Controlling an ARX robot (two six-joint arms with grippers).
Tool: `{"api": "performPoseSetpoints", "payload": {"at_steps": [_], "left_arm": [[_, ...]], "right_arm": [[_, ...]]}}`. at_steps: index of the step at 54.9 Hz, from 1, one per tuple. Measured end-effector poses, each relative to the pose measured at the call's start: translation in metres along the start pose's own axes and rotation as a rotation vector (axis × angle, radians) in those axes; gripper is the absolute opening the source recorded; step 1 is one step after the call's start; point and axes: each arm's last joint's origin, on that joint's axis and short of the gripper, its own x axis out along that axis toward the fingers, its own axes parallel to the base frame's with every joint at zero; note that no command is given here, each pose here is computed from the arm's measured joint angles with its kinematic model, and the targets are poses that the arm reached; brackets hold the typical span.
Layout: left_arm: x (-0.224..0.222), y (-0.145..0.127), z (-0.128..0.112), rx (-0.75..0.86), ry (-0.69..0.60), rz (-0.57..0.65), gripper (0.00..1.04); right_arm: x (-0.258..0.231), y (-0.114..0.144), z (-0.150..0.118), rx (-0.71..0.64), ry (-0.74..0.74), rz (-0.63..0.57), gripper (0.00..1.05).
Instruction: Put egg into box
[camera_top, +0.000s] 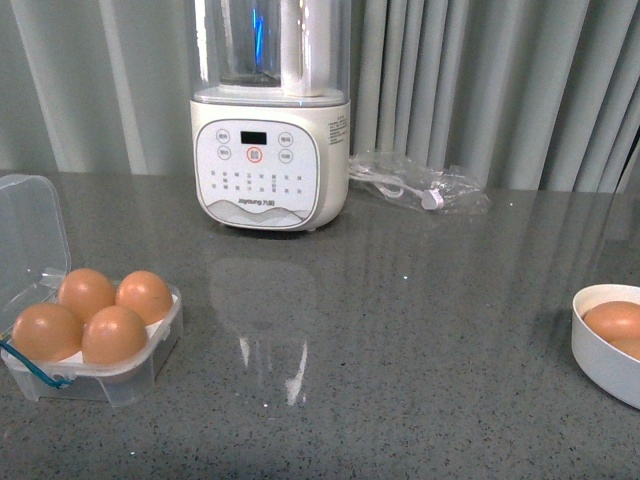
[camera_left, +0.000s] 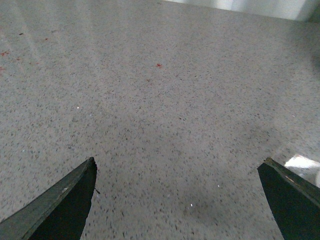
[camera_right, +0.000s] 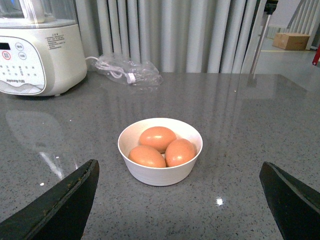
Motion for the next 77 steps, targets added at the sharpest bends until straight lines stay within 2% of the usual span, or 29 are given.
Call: {"api": "performPoseSetpoints", "payload": {"at_steps": [16, 30, 45, 53, 63, 69, 77], "left_arm": [[0.043, 0.005, 0.013, 0.003, 0.032, 0.002, 0.98], [0.045, -0.002, 0.011, 0.014, 0.039, -0.022, 0.98], [0.019, -0.04, 0.02, 0.037, 0.008, -0.159, 0.98], [-0.011, -0.077, 0.021, 0.071, 0.002, -0.303, 0.98], [-0.04, -0.103, 0.022, 0.088, 0.011, -0.452, 0.98], [-0.049, -0.105, 0.025, 0.08, 0.012, -0.498, 0.98], [-0.059, -0.1, 0.033, 0.08, -0.017, -0.473, 0.98]], "right_arm": [[0.0, 0.0, 0.0, 0.0, 0.0, 0.0, 0.97], [0.0, 0.0, 0.0, 0.0, 0.0, 0.0, 0.97], [0.0, 0.0, 0.0, 0.0, 0.0, 0.0, 0.97], [0.0, 0.0, 0.0, 0.0, 0.0, 0.0, 0.97], [0.0, 0.0, 0.0, 0.0, 0.0, 0.0, 0.97], [0.0, 0.0, 0.0, 0.0, 0.0, 0.0, 0.97], [0.0, 0.0, 0.0, 0.0, 0.0, 0.0, 0.97]]}}
